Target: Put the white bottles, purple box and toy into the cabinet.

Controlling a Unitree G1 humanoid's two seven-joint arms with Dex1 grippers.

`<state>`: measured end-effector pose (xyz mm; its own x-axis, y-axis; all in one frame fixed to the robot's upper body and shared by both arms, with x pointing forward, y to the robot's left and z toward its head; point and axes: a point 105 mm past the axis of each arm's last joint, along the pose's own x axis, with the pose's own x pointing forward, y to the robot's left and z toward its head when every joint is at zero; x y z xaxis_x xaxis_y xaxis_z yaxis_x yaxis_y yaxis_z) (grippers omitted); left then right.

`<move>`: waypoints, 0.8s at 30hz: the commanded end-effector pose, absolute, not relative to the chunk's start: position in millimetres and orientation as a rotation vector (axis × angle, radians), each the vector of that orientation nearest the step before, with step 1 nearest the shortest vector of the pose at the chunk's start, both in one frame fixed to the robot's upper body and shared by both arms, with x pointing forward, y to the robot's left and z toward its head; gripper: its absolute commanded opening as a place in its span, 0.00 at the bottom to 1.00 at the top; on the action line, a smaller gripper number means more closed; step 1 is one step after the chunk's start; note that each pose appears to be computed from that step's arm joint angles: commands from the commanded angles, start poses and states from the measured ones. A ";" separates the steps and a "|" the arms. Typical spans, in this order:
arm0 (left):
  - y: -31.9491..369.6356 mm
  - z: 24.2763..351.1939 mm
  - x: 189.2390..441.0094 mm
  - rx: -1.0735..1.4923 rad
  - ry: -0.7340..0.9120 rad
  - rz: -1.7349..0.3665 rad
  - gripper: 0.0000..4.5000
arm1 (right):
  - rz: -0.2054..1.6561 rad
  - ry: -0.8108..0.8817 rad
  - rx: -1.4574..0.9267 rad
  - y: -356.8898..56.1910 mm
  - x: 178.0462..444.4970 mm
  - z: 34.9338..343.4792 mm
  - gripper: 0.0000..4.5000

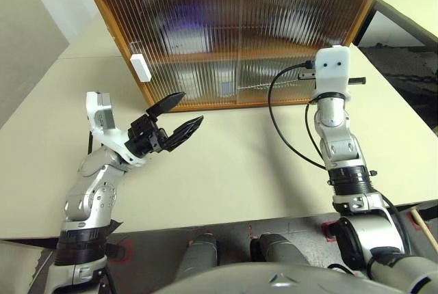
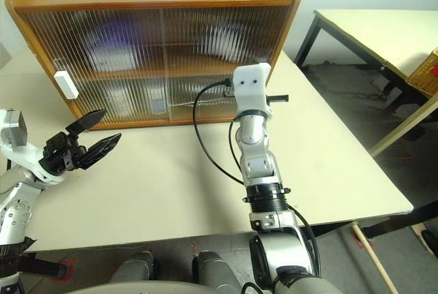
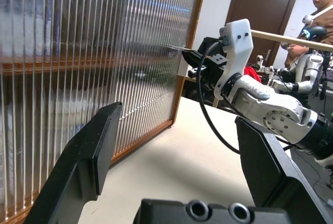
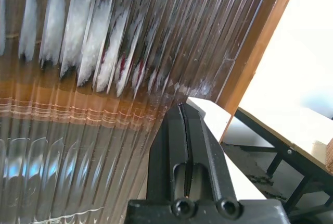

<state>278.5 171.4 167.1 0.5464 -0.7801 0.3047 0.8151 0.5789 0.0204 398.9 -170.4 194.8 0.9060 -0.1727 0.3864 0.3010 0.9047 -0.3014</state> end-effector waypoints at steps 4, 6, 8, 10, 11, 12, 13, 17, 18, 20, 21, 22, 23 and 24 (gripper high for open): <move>169.2 164.7 280.1 -0.117 -0.291 -0.960 1.00 | -0.068 -0.364 -0.265 -157.8 388.0 197.1 0.21; 169.0 164.2 279.8 -0.117 -0.290 -0.961 1.00 | -0.012 -0.359 -0.255 -152.6 380.9 196.1 0.38; 169.1 164.1 279.5 -0.117 -0.290 -0.960 1.00 | 0.051 -0.343 -0.237 -147.8 371.2 193.2 0.55; 169.9 163.8 279.2 -0.118 -0.289 -0.957 1.00 | 0.118 -0.332 -0.232 -143.0 359.4 189.6 0.71; 170.2 163.6 279.0 -0.118 -0.289 -0.956 1.00 | 0.139 -0.318 -0.230 -142.7 354.4 186.6 0.77; 170.3 163.5 279.0 -0.119 -0.288 -0.955 1.00 | 0.156 -0.300 -0.229 -143.2 350.5 183.2 0.88; 171.0 163.3 279.1 -0.120 -0.288 -0.952 1.00 | 0.180 -0.276 -0.224 -144.0 347.1 178.2 0.96; 175.4 162.0 279.6 -0.136 -0.289 -0.923 1.00 | 0.299 -0.137 -0.201 -154.4 340.0 151.3 0.99; 177.8 160.9 279.5 -0.143 -0.289 -0.908 1.00 | 0.350 -0.103 -0.175 -156.9 338.4 144.3 0.99; 183.8 157.2 278.8 -0.155 -0.282 -0.877 1.00 | 0.461 -0.056 -0.089 -158.8 335.5 135.4 0.99; 188.8 154.1 278.4 -0.166 -0.278 -0.849 1.00 | 0.543 -0.028 -0.011 -159.4 333.4 130.8 0.99; 194.6 149.8 277.4 -0.179 -0.270 -0.816 1.00 | 0.628 -0.003 0.091 -161.8 330.6 126.7 0.99; 201.2 145.2 275.7 -0.190 -0.261 -0.786 1.00 | 0.675 0.005 0.200 -167.7 329.3 125.0 0.99; 206.1 141.3 274.4 -0.198 -0.255 -0.758 1.00 | 0.671 -0.001 0.267 -176.5 330.6 124.0 0.99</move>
